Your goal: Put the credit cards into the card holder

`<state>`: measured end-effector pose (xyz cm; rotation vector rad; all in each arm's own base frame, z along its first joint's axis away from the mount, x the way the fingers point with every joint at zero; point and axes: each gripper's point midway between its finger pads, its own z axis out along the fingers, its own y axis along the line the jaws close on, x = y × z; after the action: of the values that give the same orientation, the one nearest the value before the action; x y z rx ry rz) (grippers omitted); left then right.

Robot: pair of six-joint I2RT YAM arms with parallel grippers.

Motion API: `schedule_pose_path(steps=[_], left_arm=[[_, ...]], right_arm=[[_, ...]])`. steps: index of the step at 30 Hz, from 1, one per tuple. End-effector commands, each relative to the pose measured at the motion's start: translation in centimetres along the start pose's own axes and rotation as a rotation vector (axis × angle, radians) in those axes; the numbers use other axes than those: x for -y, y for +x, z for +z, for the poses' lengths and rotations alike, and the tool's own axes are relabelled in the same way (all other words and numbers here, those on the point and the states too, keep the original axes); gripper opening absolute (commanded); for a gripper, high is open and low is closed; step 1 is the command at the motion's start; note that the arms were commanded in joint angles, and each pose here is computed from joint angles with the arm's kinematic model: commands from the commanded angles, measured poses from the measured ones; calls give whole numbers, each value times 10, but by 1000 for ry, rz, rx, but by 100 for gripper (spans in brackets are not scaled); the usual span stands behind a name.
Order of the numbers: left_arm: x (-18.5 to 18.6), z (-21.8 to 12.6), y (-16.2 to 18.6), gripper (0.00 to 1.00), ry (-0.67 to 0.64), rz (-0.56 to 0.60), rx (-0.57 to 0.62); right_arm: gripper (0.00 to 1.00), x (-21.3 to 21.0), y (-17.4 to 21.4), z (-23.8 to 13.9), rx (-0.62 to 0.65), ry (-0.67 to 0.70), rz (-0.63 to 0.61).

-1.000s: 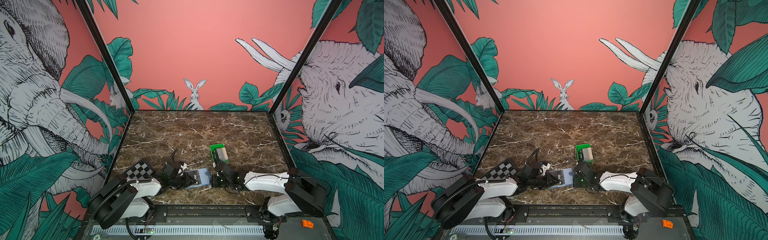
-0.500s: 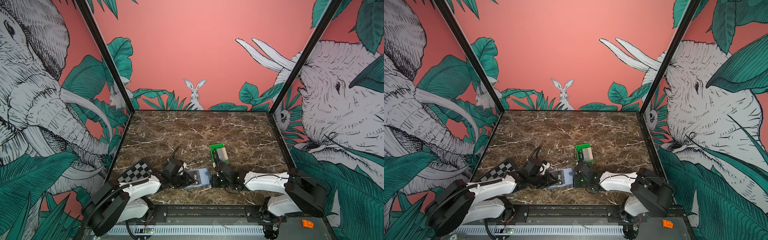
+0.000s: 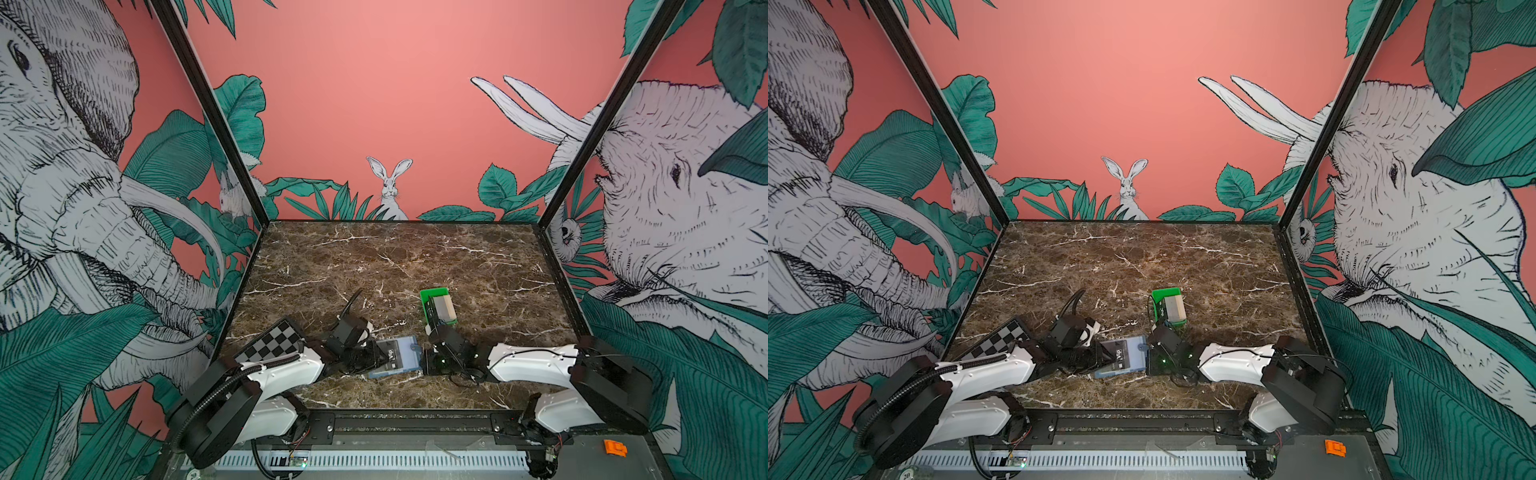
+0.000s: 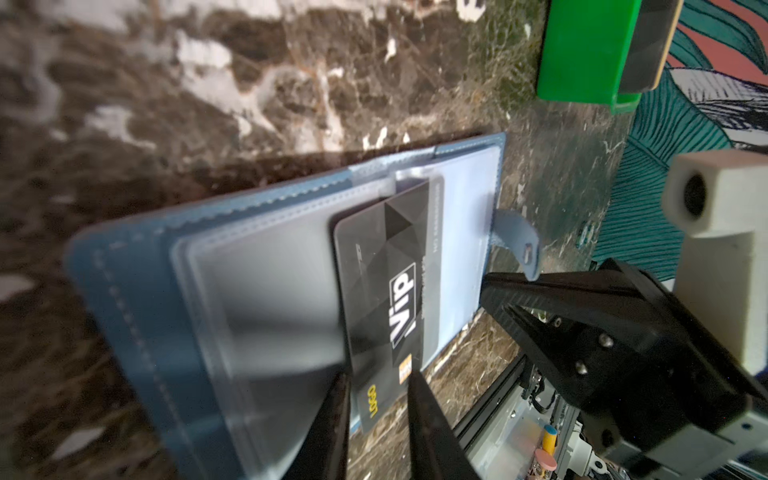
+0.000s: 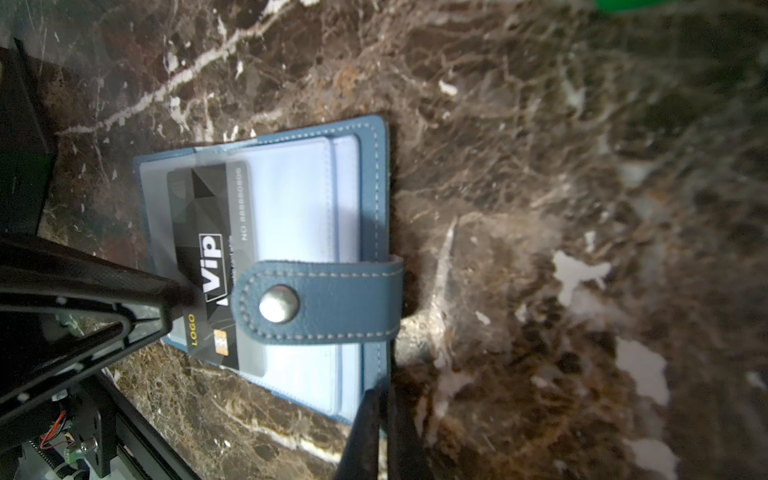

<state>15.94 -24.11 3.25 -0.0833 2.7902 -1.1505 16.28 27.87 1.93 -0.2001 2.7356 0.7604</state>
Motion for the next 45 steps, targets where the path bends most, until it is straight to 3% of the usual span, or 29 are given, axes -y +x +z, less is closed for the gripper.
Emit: schedule_pose_path(steps=[1,27,45], left_arm=[[5,3,-8,26,14,5,27],[32,23,-10,22,94,32,-2],[20,7,-8,22,1,83,26]], right_arm=[[8,10,7,2,-21,46,-5],[7,10,9,5,-29,46,-3],[7,7,2,-1,0,40,-8]])
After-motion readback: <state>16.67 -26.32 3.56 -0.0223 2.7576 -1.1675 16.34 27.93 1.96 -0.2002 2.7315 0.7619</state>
